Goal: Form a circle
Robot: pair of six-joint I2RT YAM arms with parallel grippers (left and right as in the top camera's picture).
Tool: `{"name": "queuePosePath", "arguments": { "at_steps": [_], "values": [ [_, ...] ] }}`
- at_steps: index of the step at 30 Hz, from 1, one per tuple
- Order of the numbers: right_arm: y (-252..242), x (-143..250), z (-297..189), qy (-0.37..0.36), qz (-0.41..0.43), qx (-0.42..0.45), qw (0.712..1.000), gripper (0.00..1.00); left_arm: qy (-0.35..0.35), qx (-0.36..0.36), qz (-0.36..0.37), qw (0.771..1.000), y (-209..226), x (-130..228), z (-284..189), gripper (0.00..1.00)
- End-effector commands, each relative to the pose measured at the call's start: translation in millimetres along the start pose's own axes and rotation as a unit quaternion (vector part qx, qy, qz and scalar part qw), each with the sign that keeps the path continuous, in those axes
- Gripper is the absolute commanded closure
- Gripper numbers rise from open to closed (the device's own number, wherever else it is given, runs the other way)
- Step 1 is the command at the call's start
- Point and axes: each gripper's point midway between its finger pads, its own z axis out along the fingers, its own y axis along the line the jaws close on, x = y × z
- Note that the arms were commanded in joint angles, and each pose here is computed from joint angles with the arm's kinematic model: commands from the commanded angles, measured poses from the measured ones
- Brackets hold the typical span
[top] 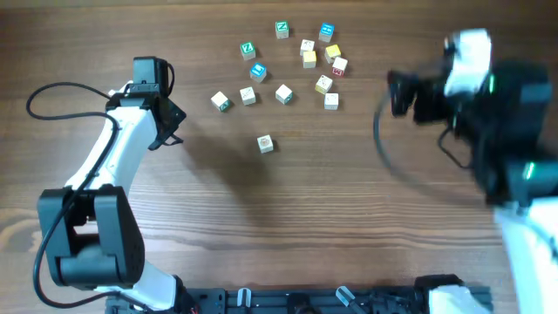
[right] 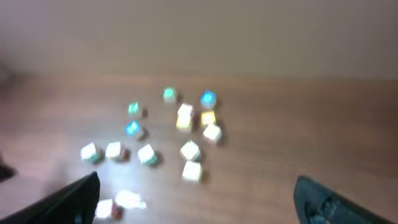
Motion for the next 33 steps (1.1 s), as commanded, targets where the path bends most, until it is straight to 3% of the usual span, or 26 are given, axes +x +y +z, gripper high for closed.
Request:
{"name": "queuePosePath", "arguments": {
  "at_steps": [1, 5, 13, 18, 19, 24, 28, 33],
  "values": [
    [8.4, -53.7, 15.5, 0.019, 0.006, -0.024, 1.000, 0.00, -0.009, 0.001, -0.004, 1.000, 0.9, -6.6, -3.6, 0.96],
    [-0.7, -74.0, 61.5, 0.069, 0.012, -0.022, 0.997, 0.00, -0.010, 0.000, -0.004, 1.000, 1.1, -6.8, -3.6, 0.96],
    [-31.6, 2.6, 187.6, 0.177, 0.089, -0.016, 0.980, 0.00, -0.009, 0.001, -0.004, 1.000, 0.9, -6.6, -3.6, 0.93],
    [-20.2, 69.0, 252.6, 0.246, 0.090, -0.036, 0.964, 0.40, -0.010, 0.001, -0.004, 1.000, 0.8, -6.7, -3.6, 0.92],
    [-20.2, 85.3, 263.9, 0.261, 0.084, -0.022, 0.961, 0.42, -0.010, 0.001, -0.004, 1.000, 0.7, -6.8, -3.6, 0.91],
    [-31.6, 137.6, 293.7, 0.305, 0.064, 0.059, 0.948, 0.34, -0.011, 0.002, -0.005, 1.000, 0.3, -7.2, -3.6, 0.90],
    [-29.1, 159.6, 308.9, 0.319, 0.067, 0.062, 0.943, 0.31, -0.010, 0.002, -0.005, 1.000, 0.2, -7.1, -3.6, 0.89],
    [-30.8, 157.0, 333.8, 0.286, 0.023, 0.045, 0.957, 0.28, -0.009, 0.004, -0.005, 1.000, -0.4, -6.5, -3.7, 0.87]
  ]
}}
